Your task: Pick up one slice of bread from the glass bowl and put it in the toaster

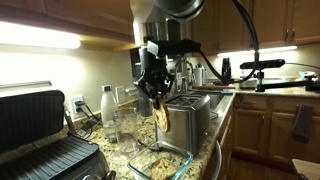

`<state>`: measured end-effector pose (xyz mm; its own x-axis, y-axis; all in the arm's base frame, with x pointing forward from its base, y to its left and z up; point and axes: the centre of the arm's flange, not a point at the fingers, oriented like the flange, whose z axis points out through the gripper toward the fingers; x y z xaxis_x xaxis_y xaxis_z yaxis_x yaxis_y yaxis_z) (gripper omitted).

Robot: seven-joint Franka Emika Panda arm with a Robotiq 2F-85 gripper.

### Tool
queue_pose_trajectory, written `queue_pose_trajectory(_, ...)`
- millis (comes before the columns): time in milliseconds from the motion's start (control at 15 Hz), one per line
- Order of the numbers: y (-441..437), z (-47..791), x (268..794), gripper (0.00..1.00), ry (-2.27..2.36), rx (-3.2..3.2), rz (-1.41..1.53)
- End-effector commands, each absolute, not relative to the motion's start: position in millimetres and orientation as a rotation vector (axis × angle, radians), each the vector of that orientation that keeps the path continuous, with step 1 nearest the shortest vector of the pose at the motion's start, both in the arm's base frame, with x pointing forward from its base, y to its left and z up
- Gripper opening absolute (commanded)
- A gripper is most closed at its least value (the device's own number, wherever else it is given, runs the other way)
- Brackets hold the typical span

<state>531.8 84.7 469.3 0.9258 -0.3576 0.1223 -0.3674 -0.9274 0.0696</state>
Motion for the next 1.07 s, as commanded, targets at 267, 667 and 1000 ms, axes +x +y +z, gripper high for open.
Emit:
queue_pose_trajectory(267, 37.5, 516.0, 500.6, 0.05, -0.904, 2.876, 0.349)
queue_pose_trajectory(667, -12.4, 533.2, 491.2, 0.05, -1.169, 2.778, 0.405)
queue_pose_trajectory(1000, -53.2, 531.9, 481.5, 0.05, -1.363, 2.69, 0.412)
